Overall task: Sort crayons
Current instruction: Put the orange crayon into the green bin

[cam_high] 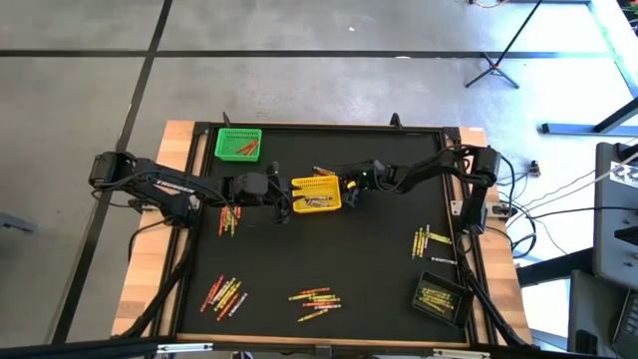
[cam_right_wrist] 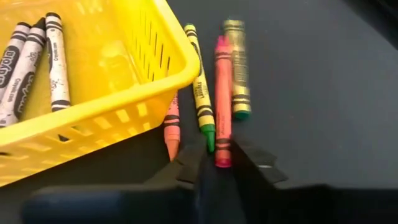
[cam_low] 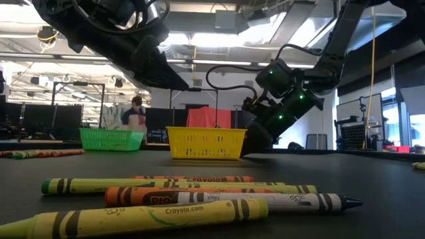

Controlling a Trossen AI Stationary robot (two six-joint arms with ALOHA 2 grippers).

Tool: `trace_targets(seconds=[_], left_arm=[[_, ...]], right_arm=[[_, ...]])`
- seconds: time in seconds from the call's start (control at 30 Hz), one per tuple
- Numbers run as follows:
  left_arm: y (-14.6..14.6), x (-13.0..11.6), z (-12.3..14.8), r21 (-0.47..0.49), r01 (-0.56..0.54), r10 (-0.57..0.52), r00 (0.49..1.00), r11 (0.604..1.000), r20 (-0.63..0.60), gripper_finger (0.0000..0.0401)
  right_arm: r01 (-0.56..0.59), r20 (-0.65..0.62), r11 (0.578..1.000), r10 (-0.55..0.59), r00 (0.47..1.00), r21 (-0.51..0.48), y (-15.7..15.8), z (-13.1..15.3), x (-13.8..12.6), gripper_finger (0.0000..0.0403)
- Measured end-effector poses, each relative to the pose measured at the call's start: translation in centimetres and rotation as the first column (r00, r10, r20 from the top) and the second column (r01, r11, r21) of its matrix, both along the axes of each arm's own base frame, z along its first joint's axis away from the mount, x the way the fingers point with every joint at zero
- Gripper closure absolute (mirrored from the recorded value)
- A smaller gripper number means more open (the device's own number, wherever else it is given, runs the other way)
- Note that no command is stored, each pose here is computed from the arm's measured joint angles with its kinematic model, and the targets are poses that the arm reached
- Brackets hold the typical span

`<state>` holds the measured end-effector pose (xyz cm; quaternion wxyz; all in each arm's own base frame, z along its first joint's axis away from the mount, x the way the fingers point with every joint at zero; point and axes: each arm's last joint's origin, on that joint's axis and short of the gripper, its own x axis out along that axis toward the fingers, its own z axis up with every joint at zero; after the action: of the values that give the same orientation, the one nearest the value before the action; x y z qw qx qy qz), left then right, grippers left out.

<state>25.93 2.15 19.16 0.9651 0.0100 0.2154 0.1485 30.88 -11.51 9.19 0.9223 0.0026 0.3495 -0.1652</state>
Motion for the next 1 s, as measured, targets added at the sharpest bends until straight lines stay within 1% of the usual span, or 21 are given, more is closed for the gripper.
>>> trace_targets(seconds=[0.13,0.23,0.33,0.47,0.63,0.8,0.87,1.0], left_arm=[[0.0,0.0,-0.1,-0.02,-0.009,0.009,1.0,1.0,-0.001,0.0294],[0.0,0.0,-0.1,-0.024,-0.011,0.011,1.0,1.0,0.0,0.0294],[0.0,0.0,-0.1,-0.024,-0.01,0.01,1.0,1.0,0.001,0.0294],[0.0,0.0,-0.1,-0.025,-0.01,0.01,1.0,1.0,0.001,0.0294],[0.0,0.0,-0.1,-0.025,-0.01,0.01,1.0,1.0,0.001,0.0294],[0.0,0.0,-0.1,-0.025,-0.009,0.009,1.0,1.0,0.001,0.0294],[0.0,0.0,-0.1,-0.025,-0.009,0.009,1.0,1.0,0.001,0.0294],[0.1,0.0,0.0,-0.017,-0.016,0.016,1.0,1.0,0.01,0.0294]], right_arm=[[0.013,-0.008,1.0,-0.013,1.0,-0.016,-0.1,0.0,0.0,0.0381],[0.016,-0.016,0.999,-0.016,1.0,-0.033,-0.1,0.1,-0.1,0.0395],[0.019,-0.032,0.999,-0.02,0.999,-0.034,-0.1,0.5,-0.4,0.0389],[0.036,-0.069,0.999,-0.036,0.997,-0.005,0.1,1.2,-0.9,0.0375],[0.035,-0.124,0.999,-0.031,0.992,0.026,0.4,1.6,-1.6,0.0372],[0.044,-0.154,0.999,-0.039,0.987,0.028,0.6,2.2,-2.1,0.0371],[0.045,-0.167,0.999,-0.039,0.985,0.029,0.7,2.8,-2.4,0.0371],[0.064,-0.171,0.998,-0.063,0.983,0.003,0.9,4.7,-3.2,0.0371]])
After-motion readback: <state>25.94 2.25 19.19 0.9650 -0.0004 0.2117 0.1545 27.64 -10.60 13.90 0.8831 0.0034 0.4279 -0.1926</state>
